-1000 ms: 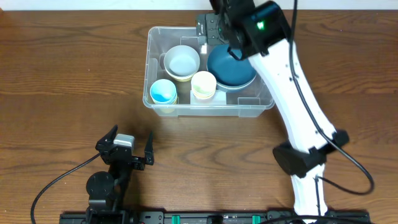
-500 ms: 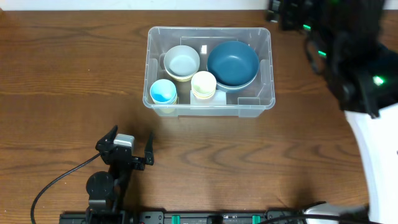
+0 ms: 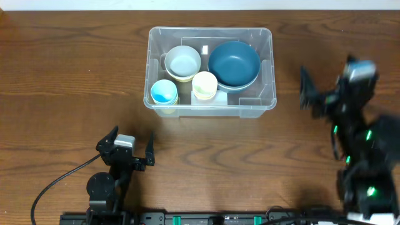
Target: Pack container
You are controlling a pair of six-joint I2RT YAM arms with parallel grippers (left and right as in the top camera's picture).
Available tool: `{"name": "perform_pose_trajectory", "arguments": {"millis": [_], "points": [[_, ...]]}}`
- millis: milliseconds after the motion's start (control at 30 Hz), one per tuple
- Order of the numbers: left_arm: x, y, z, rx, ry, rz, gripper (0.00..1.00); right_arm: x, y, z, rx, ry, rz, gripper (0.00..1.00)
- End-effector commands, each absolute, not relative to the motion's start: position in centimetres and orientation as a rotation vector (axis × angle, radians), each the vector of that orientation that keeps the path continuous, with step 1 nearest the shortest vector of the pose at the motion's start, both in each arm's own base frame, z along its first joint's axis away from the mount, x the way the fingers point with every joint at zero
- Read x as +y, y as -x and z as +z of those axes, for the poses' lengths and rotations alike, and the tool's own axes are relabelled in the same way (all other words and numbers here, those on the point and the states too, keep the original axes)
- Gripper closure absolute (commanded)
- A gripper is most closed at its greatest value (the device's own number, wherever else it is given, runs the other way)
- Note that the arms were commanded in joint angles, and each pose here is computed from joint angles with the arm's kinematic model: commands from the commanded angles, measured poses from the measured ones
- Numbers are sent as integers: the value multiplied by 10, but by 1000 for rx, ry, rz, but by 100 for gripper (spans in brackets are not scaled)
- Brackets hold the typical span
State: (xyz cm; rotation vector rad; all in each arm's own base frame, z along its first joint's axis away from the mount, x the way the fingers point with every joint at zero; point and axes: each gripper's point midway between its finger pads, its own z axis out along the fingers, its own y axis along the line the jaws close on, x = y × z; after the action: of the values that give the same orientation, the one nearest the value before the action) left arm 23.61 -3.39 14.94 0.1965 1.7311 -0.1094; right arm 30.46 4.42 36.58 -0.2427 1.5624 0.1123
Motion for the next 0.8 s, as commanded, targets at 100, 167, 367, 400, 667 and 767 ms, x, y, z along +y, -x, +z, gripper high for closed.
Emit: {"name": "perform_pose_trajectory", "arguments": {"millis": [100, 167, 367, 400, 667, 767], "points": [[-35, -235, 136, 1770, -205, -114, 2, 45, -270, 290, 1566, 299, 95, 1], [-35, -235, 136, 1770, -205, -114, 2, 42, -263, 272, 1566, 295, 92, 1], [-35, -235, 136, 1770, -205, -114, 2, 36, -253, 235, 1546, 286, 74, 1], [-35, -235, 136, 1770, -205, -114, 2, 37, -252, 230, 1539, 293, 66, 1], [-35, -235, 136, 1770, -205, -114, 2, 32, -245, 219, 1489, 278, 26, 1], [-35, -235, 136, 1770, -205, -114, 2, 32, -243, 221, 1474, 277, 23, 1]]}}
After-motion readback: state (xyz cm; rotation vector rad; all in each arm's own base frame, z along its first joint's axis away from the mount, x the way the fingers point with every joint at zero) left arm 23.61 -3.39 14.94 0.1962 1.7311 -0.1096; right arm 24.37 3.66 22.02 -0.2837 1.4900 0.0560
